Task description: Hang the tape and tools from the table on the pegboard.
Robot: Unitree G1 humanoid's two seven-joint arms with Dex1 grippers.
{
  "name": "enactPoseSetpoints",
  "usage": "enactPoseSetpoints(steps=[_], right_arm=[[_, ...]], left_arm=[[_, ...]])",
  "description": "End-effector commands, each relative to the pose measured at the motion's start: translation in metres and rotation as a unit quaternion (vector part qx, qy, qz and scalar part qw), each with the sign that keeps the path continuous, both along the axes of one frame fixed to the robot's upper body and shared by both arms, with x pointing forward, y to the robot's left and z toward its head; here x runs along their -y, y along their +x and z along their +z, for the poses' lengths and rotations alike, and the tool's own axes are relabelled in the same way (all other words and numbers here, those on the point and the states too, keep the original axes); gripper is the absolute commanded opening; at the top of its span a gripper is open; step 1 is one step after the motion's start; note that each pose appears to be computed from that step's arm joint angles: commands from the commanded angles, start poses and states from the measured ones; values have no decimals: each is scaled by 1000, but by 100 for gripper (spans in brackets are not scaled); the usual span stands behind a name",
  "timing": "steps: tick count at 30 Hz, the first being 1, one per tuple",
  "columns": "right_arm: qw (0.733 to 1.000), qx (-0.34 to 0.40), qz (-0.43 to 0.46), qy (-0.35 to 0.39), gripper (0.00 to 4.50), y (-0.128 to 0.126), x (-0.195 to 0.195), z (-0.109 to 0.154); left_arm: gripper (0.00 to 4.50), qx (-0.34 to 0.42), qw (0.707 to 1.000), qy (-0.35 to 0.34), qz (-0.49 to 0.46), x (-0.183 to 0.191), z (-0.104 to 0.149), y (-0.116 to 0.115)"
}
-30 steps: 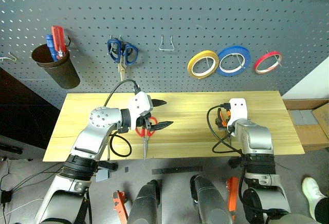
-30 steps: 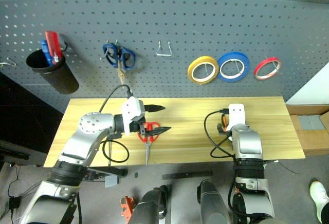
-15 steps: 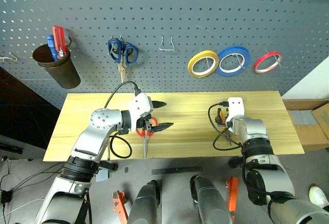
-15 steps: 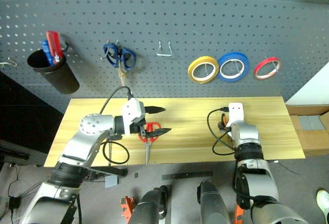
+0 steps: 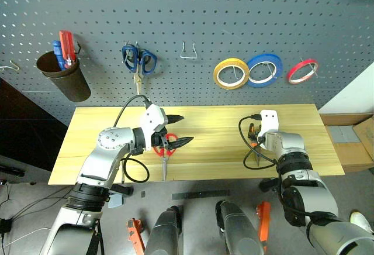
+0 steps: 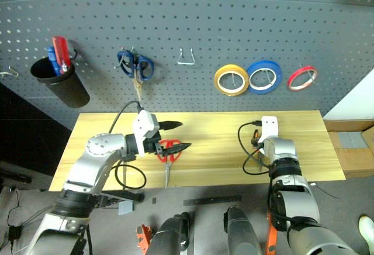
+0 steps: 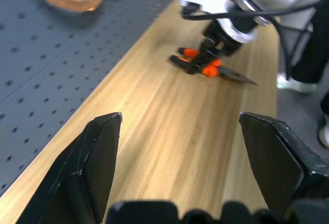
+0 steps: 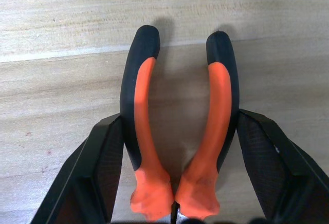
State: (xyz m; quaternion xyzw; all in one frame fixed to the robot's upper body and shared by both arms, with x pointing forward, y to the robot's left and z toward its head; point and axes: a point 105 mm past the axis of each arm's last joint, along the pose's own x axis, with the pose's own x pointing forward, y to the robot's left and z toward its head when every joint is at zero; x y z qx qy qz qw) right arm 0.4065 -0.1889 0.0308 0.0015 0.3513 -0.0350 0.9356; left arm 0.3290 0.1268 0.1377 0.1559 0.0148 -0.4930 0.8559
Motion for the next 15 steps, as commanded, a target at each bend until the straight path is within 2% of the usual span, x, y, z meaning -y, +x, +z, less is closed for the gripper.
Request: enactPoseSetpoints(steps=[1,3,8,12,15], right_arm=[[998,56,32,14,284,2,-19,34],[995,75,55,28,284,-5,-34,48],[974,150,156,72,284,-45,-102,94],[938,245,232,72,284,-67,-145,143],[899,340,266,70,284,-72,-169,194]], left_arm=[[392,27,998,-33,44,-18,18,2],[392,30,996,-51,60,-26,21,3],[392,26,994,-85,66,-44,29,-8],[392,31,986,-136,91,-60,44,-13],[392,53,981,-144,122,-75,52,-18]])
